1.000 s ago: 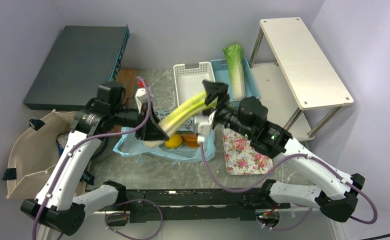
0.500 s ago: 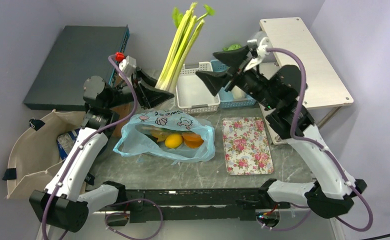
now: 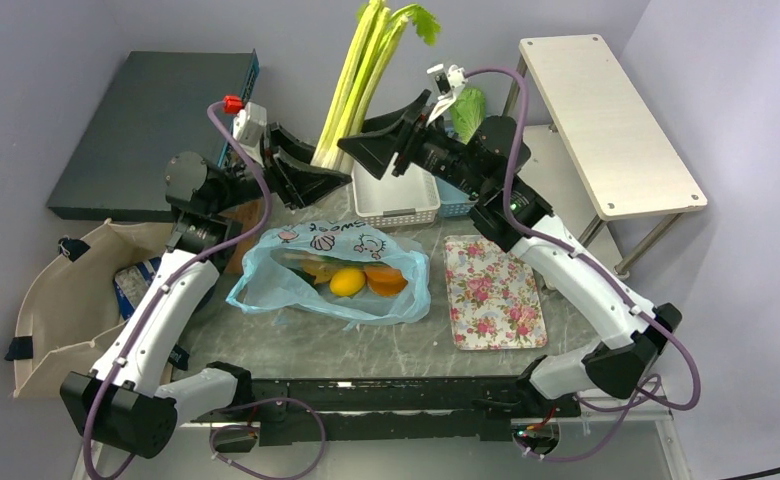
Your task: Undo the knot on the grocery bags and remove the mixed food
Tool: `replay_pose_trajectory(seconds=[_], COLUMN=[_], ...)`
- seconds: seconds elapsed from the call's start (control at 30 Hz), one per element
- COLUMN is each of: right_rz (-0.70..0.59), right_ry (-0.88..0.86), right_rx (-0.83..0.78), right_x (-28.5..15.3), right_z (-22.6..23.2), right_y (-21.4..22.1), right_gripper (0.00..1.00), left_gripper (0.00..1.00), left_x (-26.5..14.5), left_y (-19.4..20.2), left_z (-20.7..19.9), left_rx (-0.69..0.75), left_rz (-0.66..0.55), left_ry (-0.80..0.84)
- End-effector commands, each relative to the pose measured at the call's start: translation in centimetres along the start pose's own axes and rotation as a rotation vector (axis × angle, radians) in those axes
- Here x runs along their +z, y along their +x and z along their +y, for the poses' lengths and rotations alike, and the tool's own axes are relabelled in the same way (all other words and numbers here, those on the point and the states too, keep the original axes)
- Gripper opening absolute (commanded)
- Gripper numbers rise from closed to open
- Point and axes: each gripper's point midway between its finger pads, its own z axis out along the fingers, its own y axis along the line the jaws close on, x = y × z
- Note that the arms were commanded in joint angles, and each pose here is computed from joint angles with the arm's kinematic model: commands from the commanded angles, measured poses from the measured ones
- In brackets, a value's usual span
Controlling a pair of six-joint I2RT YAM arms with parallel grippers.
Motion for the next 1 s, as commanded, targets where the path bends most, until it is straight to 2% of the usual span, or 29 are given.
replay_pose_trajectory(seconds=[0.0, 0.03, 0.1, 0.13, 0.2, 0.23, 0.4, 0.57, 0.6, 0.73, 0.83, 0.97], right_rz=[-0.118, -0.116, -0.117, -0.117, -0.126, -0.132, -0.151, -0.05, -0.015, 0.132, 0.224, 0.318], right_ry=[-0.11, -0.108, -0.109, -0.106, -0.067, -0.034, 0.185, 0.411, 0.44, 0.574, 0.637, 0.706], right_rx=[-0.009, -0.009, -0.027, -0.044, -0.082, -0.106, -0.244, -0.411, -0.452, -0.616, -0.651, -0.605], right_x=[0.8, 1.0, 1.2, 1.3, 1.2, 1.1, -0.9, -3.6, -4.0, -5.9, -7.1, -8.5], right_z=[2.6, 2.5, 2.4, 2.4, 1.6, 0.8, -5.6, -14.3, -15.9, -22.8, -27.5, -33.1], right_y=[-3.2, -3.0, -3.1, -3.2, -3.8, -4.2, -6.6, -5.9, -5.2, -2.5, -0.1, 2.2], right_gripper=[0.46, 0.37, 0.1, 0.0, 0.0, 0.0, 0.0, 0.0, 0.0, 0.0, 0.0, 0.0], left_gripper=[0.14, 0.14, 0.19, 0.3, 0.6, 0.7, 0.98, 0.99, 0.99, 0.99, 1.0, 0.99], left_x=[0.5, 0.5, 0.5, 0.5, 0.2, -0.2, -3.7, -7.1, -7.6, -9.2, -9.7, -10.3], left_y=[-3.4, -3.5, -3.3, -3.1, -2.4, -2.0, -0.2, 1.5, 1.8, 3.4, 3.8, 4.4], left_z=[-1.3, -1.3, -1.1, -0.8, -0.1, 0.3, 3.9, 6.6, 6.9, 7.0, 6.3, 5.7], left_rx=[0.06, 0.06, 0.054, 0.045, 0.037, 0.034, 0.074, 0.156, 0.196, 0.191, 0.213, 0.234], left_rz=[-0.071, -0.073, -0.07, -0.064, -0.038, -0.02, 0.099, 0.268, 0.308, 0.4, 0.415, 0.43], left_ry=[0.018, 0.018, 0.011, -0.003, -0.046, -0.077, -0.29, -0.483, -0.492, -0.537, -0.53, -0.527])
